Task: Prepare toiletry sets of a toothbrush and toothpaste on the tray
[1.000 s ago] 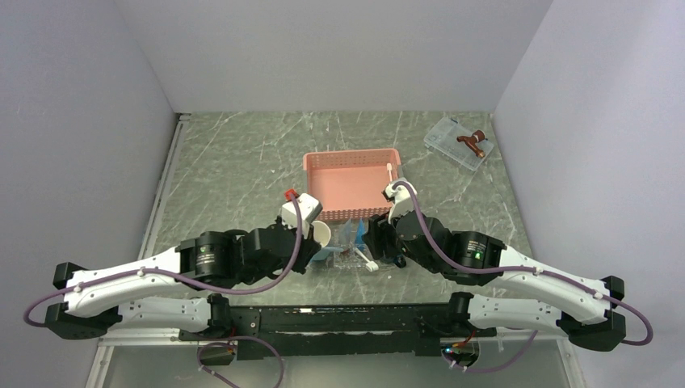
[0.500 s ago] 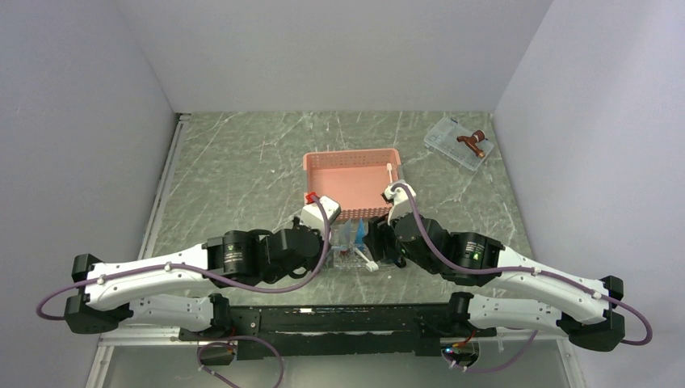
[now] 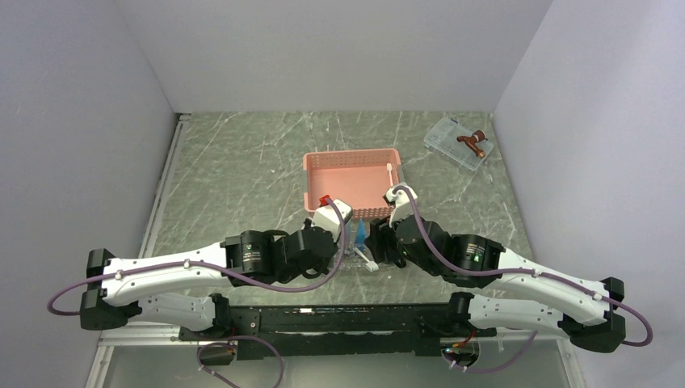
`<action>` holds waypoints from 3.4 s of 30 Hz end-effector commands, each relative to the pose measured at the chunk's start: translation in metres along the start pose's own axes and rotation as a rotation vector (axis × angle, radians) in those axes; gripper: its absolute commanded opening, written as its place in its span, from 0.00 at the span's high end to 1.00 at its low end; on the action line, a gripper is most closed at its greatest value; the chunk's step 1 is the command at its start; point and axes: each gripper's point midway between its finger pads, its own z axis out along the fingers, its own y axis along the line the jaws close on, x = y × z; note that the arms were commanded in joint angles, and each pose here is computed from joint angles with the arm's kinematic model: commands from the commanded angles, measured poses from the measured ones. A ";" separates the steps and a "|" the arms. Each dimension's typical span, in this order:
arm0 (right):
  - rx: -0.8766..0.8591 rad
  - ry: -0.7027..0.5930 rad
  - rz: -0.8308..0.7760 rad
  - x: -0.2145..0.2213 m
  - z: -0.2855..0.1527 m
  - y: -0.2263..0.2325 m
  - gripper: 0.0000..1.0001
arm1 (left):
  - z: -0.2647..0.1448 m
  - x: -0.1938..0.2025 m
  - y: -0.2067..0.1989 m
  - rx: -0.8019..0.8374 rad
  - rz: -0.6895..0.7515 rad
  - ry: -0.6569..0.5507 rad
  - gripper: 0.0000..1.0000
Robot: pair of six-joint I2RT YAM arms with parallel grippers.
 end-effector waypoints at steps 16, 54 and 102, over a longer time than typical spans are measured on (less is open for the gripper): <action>0.005 -0.033 0.035 -0.004 -0.002 -0.003 0.41 | 0.028 0.013 -0.012 -0.017 0.012 0.017 1.00; 0.009 -0.027 0.039 0.000 -0.002 -0.006 0.40 | 0.041 0.023 -0.010 -0.067 0.053 0.063 0.68; 0.255 -0.104 0.084 -0.047 0.019 -0.082 0.26 | -0.030 -0.051 0.108 -0.117 -0.068 -0.164 0.18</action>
